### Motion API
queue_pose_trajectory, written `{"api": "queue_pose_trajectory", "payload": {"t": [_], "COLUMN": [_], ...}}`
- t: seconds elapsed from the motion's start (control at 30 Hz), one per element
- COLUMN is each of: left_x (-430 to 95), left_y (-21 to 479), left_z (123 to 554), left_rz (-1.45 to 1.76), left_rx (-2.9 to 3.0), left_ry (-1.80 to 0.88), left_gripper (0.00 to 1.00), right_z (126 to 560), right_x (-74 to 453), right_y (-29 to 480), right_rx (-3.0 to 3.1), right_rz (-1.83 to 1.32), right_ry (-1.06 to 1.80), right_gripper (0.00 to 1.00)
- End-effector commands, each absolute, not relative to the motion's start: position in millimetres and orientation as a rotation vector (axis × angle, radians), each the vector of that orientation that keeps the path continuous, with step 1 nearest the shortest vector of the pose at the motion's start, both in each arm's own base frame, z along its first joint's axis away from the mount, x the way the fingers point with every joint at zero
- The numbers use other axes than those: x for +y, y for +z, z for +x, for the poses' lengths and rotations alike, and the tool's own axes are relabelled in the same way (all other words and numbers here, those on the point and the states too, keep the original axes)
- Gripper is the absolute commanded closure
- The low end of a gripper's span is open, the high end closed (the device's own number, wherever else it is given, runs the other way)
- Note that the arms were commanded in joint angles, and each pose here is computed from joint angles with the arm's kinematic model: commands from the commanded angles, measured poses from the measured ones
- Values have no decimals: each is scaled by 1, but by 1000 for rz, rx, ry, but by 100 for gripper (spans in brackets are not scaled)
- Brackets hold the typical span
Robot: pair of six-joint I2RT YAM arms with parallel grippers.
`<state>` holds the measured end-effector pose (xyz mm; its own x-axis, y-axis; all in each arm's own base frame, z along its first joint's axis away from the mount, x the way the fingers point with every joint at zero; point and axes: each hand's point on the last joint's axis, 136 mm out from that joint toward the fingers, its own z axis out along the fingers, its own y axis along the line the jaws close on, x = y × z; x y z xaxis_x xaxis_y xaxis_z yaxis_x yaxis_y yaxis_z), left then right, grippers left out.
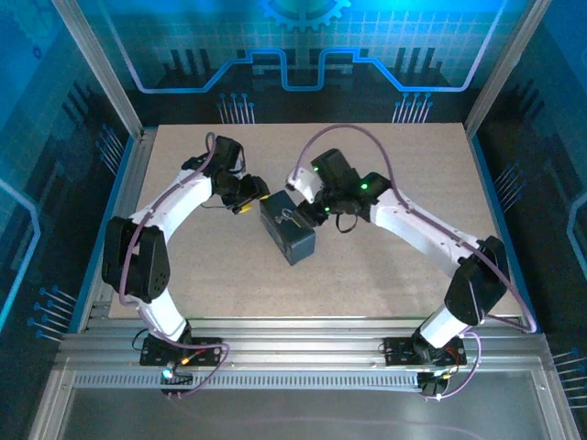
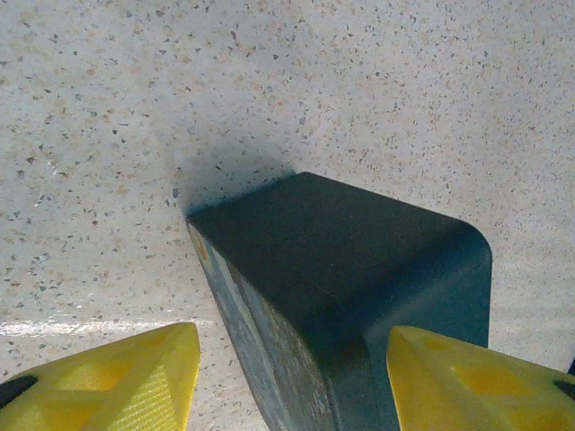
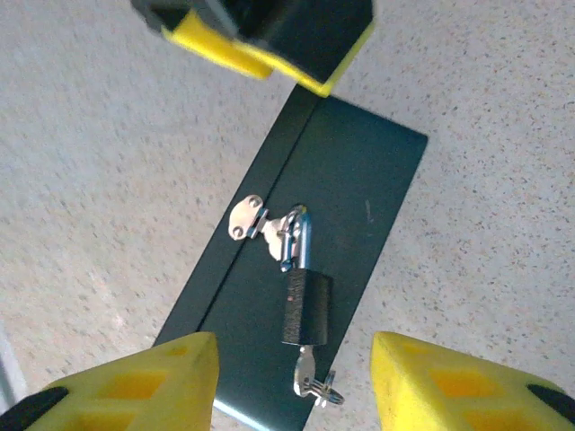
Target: Unlock a padlock with a key
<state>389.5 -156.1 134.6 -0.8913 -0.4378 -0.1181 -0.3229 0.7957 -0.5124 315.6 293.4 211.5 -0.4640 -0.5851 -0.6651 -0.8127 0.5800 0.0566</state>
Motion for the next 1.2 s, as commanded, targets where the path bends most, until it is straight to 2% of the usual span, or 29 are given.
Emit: {"api": "queue_pose_trajectory", "payload": {"t": [0.0, 0.13, 0.23, 0.47, 0.77, 0.97, 1.17], "left_x": [-164, -164, -164, -164, -165, -166, -165], "left_y": [147, 150, 150, 151, 150, 150, 150], "left_z": [398, 399, 400, 400, 400, 399, 399], "left_rz": [-597, -596, -599, -598, -601, -603, -603], "left_rx": [2723, 2718, 2716, 2712, 2713, 2715, 2715], "left_ry": [-776, -780, -782, -787, -790, -794, -791], "left_gripper": [42, 42, 42, 42, 42, 42, 42], "right_z": [322, 336, 334, 331, 324, 324, 326], "right_x": [288, 283, 291, 294, 289, 285, 289], "right_y": [227, 225, 216, 174, 138, 129, 147], "right_rx": [2239, 2294, 2318, 2428, 2516, 2534, 2478], "right_rz": [-886, -699, -670, -703, -779, -782, -755], "right_ry": [764, 927, 1011, 890, 686, 647, 715], "right_gripper": [52, 54, 54, 58, 56, 55, 51]}}
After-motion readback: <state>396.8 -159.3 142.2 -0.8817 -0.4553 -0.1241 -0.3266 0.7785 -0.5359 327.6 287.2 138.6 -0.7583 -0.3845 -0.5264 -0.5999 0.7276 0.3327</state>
